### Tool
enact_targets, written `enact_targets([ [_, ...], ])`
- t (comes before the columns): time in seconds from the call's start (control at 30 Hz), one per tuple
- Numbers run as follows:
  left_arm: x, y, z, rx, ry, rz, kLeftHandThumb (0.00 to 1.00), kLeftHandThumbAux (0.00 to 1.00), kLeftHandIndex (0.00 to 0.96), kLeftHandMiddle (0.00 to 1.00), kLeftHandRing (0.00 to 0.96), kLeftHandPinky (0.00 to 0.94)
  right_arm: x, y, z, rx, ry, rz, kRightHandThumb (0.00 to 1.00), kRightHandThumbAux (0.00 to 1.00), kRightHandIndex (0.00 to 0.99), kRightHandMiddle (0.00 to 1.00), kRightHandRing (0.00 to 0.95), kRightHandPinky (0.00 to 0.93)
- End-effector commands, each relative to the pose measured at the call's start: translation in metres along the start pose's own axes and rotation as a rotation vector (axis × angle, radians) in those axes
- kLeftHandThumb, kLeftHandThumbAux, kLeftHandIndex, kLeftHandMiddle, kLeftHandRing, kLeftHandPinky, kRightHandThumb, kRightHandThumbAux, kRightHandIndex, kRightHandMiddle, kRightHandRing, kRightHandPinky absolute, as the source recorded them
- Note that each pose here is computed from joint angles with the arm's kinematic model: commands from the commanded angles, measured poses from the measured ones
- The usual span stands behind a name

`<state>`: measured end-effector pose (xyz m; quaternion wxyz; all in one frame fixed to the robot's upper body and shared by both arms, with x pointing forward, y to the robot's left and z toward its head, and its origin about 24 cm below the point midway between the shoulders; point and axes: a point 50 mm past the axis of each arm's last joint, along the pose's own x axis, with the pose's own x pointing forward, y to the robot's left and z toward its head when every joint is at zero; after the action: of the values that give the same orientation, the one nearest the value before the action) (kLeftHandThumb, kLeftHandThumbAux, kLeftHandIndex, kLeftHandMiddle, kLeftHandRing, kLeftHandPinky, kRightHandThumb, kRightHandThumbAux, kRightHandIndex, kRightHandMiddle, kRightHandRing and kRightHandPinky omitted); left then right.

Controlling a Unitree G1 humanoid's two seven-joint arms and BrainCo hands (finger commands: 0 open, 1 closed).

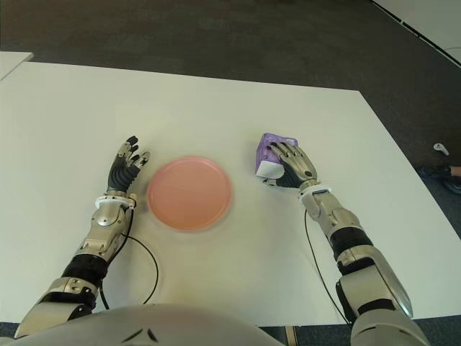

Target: Put the tissue paper into the plate.

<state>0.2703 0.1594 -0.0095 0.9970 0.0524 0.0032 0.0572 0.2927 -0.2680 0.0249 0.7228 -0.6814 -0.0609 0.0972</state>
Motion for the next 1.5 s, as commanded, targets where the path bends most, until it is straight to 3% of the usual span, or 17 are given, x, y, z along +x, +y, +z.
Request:
enact_targets([
  [0.03,-0.004,0.003,-0.009,0.021,0.039,0.005,0.0,0.568,0.0,0.0,0.0,0.0,-0.024,0.045,0.007,-0.001,-0.009,0.198,0.401,0.633,0.119,0.153,0.13,0.101],
  [0.37,-0.003,0.001,-0.01,0.013,0.042,0.005,0.0,0.573,0.0,0.0,0.0,0.0,-0.023,0.044,0.009,0.023,-0.009,0.195,0.366,0.652,0.12,0.141,0.125,0.127],
  [0.63,-0.004,-0.001,-0.007,0.008,0.036,0.009,0.0,0.588,0.0,0.0,0.0,0.0,-0.022,0.044,0.01,0.043,0.011,0.193,0.391,0.643,0.121,0.16,0.171,0.257],
  [0.7,-0.004,-0.001,-0.007,0.012,0.037,0.009,0.0,0.576,0.0,0.0,0.0,0.0,-0.021,0.043,0.01,0.048,0.015,0.187,0.42,0.633,0.142,0.196,0.221,0.315],
  [0.77,-0.004,0.0,-0.007,0.017,0.037,0.009,0.0,0.567,0.0,0.0,0.0,0.0,-0.02,0.044,0.008,0.05,0.027,0.183,0.473,0.614,0.226,0.285,0.322,0.395],
  [0.87,-0.003,0.001,-0.007,0.02,0.038,0.01,0.0,0.558,0.0,0.0,0.0,0.0,-0.021,0.045,0.005,0.051,0.041,0.167,0.63,0.673,0.362,0.447,0.466,0.516],
  [0.9,-0.003,0.001,-0.007,0.019,0.038,0.008,0.0,0.557,0.0,0.0,0.0,0.0,-0.021,0.045,0.006,0.044,0.037,0.134,0.646,0.679,0.375,0.469,0.486,0.535],
  [0.97,-0.004,0.001,-0.007,0.013,0.039,0.006,0.0,0.557,0.0,0.0,0.0,0.0,-0.022,0.045,0.007,0.033,0.033,0.07,0.693,0.688,0.413,0.603,0.623,0.669],
  [1.07,-0.004,0.001,-0.006,0.005,0.037,0.01,0.0,0.564,0.0,0.0,0.0,0.0,-0.023,0.047,0.009,0.049,0.043,0.004,0.722,0.695,0.432,0.697,0.721,0.768],
  [1.23,-0.003,0.0,-0.005,-0.007,0.036,0.012,0.0,0.577,0.0,0.0,0.0,0.0,-0.024,0.047,0.012,0.1,0.045,-0.078,0.741,0.703,0.44,0.81,0.828,0.855],
  [1.5,-0.003,-0.002,-0.002,-0.012,0.026,0.028,0.0,0.599,0.0,0.0,0.0,0.0,-0.024,0.044,0.017,0.181,0.037,-0.153,0.748,0.708,0.44,0.905,0.898,0.891],
])
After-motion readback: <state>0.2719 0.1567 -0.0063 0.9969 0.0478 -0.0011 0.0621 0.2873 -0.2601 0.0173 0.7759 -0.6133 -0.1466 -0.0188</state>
